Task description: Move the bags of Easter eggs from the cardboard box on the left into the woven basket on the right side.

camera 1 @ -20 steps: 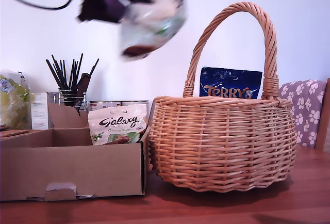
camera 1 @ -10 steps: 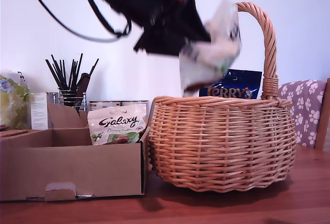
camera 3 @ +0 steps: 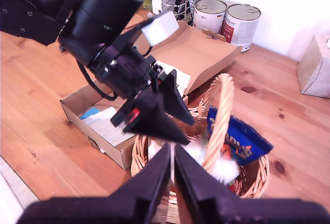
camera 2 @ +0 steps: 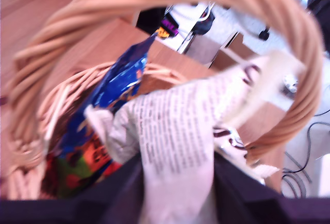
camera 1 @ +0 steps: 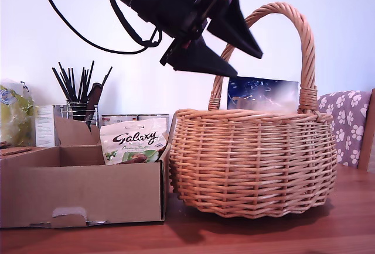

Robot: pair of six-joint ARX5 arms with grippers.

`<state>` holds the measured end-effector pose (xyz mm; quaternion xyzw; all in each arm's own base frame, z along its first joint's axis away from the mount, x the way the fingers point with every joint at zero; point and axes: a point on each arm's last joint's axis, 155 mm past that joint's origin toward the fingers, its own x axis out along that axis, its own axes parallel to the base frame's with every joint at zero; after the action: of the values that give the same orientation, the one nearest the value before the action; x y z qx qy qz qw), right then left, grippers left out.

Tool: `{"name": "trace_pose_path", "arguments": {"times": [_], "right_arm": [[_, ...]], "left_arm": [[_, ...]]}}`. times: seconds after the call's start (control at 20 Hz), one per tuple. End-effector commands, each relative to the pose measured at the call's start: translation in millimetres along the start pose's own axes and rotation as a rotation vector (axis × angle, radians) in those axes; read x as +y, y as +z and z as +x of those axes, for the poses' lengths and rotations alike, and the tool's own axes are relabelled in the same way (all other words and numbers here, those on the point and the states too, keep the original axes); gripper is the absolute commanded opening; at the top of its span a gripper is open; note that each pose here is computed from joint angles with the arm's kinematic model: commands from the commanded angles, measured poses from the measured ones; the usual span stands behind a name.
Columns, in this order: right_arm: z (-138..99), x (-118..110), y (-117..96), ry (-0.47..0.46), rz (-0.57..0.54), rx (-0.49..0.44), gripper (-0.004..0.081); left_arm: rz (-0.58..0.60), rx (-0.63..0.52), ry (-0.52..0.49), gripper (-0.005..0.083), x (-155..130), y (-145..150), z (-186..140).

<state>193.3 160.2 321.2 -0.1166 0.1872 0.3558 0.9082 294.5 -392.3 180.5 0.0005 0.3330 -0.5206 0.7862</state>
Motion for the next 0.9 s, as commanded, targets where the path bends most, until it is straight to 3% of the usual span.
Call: {"name": "trace_pose_path", "arguments": {"times": [0.0, 0.2, 0.4, 0.5, 0.55, 0.7, 0.8, 0.85], "right_arm": [[-1.8, 0.5, 2.8, 0.003, 0.004, -0.012, -0.0013], [-1.8, 1.0, 2.6, 0.006, 0.004, -0.011, -0.0013], [-1.8, 1.4, 0.2, 0.007, 0.005, -0.001, -0.0013], [-1.8, 1.5, -0.7, 0.008, 0.005, 0.002, -0.0013], [-1.8, 1.5, -1.0, 0.008, 0.005, 0.003, -0.0013], [-1.8, 1.5, -0.9, 0.008, 0.005, 0.003, -0.0013], [-1.8, 1.5, -0.9, 0.008, 0.005, 0.003, -0.0013], [-1.8, 1.5, -0.9, 0.008, 0.005, 0.003, -0.0013]], "left_arm": [[0.007, -0.006, 0.015, 0.0783, -0.3, 0.6, -1.7], [0.043, -0.001, 0.042, 0.0782, 5.8, 6.2, -9.5], [0.101, 0.066, 0.119, 0.0759, 27.4, 4.2, -39.4], [0.146, 0.098, 0.182, 0.0632, 45.4, -0.4, -59.9], [0.183, 0.117, 0.218, 0.0516, 56.2, -3.0, -70.3], [0.319, 0.156, 0.323, -0.0042, 99.5, -5.0, -96.9], [0.374, 0.130, 0.373, 0.0013, 129.0, 3.8, -106.9], [0.403, 0.114, 0.400, 0.0082, 142.8, 9.0, -113.3]]}}
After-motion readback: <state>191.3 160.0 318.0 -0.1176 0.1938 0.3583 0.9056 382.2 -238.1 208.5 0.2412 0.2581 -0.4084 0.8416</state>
